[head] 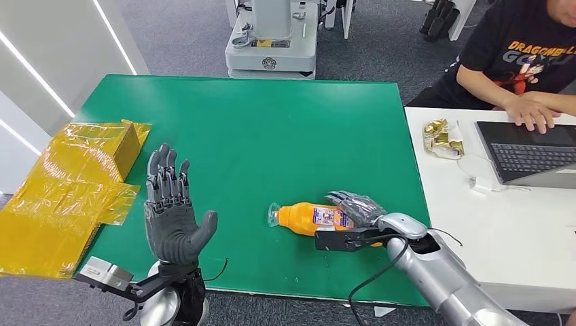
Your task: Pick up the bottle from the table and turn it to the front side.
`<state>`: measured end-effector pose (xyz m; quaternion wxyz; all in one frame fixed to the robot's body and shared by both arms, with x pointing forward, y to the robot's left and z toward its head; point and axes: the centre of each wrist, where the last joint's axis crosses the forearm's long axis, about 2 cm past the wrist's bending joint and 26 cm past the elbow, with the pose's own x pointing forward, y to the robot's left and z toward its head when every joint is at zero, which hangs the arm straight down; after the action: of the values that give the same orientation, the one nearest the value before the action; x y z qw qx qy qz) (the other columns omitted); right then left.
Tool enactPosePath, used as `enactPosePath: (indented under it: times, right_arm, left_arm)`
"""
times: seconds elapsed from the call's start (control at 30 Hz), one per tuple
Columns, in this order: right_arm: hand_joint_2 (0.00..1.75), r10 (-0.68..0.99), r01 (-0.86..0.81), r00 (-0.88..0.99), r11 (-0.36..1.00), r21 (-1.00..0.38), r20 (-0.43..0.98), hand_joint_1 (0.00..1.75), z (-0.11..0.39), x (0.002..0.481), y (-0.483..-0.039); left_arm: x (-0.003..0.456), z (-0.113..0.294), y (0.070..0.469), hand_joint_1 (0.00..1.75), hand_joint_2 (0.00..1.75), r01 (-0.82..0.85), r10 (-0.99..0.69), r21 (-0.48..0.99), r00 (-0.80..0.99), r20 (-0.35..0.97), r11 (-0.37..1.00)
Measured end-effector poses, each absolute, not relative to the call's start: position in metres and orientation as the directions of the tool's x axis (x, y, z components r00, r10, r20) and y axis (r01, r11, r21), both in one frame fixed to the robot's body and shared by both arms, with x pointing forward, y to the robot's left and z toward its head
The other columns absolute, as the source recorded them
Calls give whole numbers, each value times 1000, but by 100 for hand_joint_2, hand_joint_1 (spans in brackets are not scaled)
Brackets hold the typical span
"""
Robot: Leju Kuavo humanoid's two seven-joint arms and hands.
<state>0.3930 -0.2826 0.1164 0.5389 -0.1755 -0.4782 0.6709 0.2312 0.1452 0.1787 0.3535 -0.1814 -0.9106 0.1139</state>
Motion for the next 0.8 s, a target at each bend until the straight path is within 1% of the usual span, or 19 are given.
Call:
enactPosePath:
  times: [0.13, 0.27, 0.47, 0.67, 0.8]
  right_arm:
    - [175, 891, -556, -357, 38, -830, 280, 175, 116, 393, -282]
    - [175, 874, -573, -375, 44, -818, 310, 175, 118, 400, -281]
    - [175, 856, -522, -382, 110, -846, 347, 175, 112, 395, -272]
    - [175, 790, -420, -408, 282, -862, 457, 175, 97, 372, -251]
    - [175, 728, -307, -424, 444, -842, 539, 175, 89, 352, -242]
  left_arm:
    - [231, 179, 145, 0, 175, 250, 411, -336, -684, 603, 908]
    - [232, 178, 147, 0, 175, 235, 400, -336, -688, 606, 912]
    - [232, 177, 148, 0, 175, 214, 381, -329, -692, 613, 920]
    - [232, 160, 147, 0, 175, 179, 329, -283, -652, 683, 942]
    - [232, 144, 142, 0, 175, 200, 314, -243, -567, 761, 949]
